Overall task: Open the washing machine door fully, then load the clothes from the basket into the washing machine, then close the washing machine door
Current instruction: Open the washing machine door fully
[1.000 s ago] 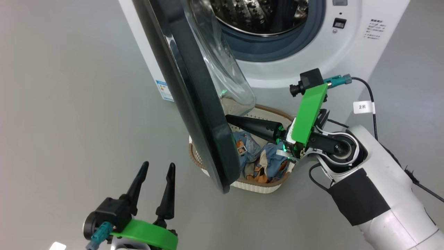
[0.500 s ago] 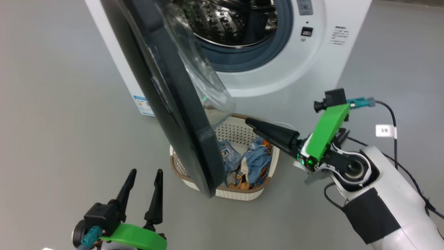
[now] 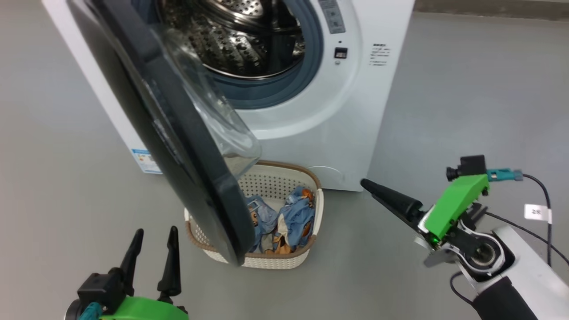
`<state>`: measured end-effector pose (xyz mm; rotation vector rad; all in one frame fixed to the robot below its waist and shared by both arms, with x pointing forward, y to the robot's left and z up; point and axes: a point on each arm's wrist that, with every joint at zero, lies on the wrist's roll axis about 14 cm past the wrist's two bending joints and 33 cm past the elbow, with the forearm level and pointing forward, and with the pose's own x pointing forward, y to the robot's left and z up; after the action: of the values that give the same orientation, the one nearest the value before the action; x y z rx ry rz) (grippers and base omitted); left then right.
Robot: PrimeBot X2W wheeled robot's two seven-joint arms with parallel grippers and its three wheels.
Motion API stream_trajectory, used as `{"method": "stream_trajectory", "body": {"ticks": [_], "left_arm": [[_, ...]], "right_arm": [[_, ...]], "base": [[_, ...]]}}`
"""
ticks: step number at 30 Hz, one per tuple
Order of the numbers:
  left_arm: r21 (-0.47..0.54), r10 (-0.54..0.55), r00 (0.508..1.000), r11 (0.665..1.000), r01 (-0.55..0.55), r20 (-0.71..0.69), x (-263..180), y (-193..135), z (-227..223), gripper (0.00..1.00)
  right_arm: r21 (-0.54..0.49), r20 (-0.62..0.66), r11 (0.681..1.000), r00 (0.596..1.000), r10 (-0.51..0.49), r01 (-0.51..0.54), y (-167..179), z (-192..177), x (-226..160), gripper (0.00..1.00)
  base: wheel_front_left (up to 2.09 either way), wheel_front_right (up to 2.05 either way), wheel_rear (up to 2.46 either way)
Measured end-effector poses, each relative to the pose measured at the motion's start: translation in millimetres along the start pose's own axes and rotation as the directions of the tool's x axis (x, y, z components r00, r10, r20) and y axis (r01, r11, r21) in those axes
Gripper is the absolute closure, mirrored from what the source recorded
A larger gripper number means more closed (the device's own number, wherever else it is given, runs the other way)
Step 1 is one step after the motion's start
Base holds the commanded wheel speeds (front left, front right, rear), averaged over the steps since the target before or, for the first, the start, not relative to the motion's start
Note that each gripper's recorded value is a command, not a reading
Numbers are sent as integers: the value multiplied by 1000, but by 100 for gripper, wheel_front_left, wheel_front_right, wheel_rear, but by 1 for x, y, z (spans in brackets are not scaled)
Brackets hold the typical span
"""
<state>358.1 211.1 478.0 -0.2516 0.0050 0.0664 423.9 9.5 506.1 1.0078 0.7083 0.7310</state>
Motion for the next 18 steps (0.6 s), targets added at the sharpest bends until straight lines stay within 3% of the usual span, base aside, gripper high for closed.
{"method": "stream_trajectory", "body": {"ticks": [10, 18], "left_arm": [[8, -19, 1000, 1000, 19, -12, -2, -6, -5, 0], [9, -25, 1000, 1000, 25, -8, -5, -7, -4, 0]], "right_arm": [[-74, 182, 982, 970, -161, 176, -48, 15, -50, 0], [-134, 333, 931, 900, -282, 341, -90, 13, -92, 0]], "base": [[0, 0, 0], [0, 0, 0]]}}
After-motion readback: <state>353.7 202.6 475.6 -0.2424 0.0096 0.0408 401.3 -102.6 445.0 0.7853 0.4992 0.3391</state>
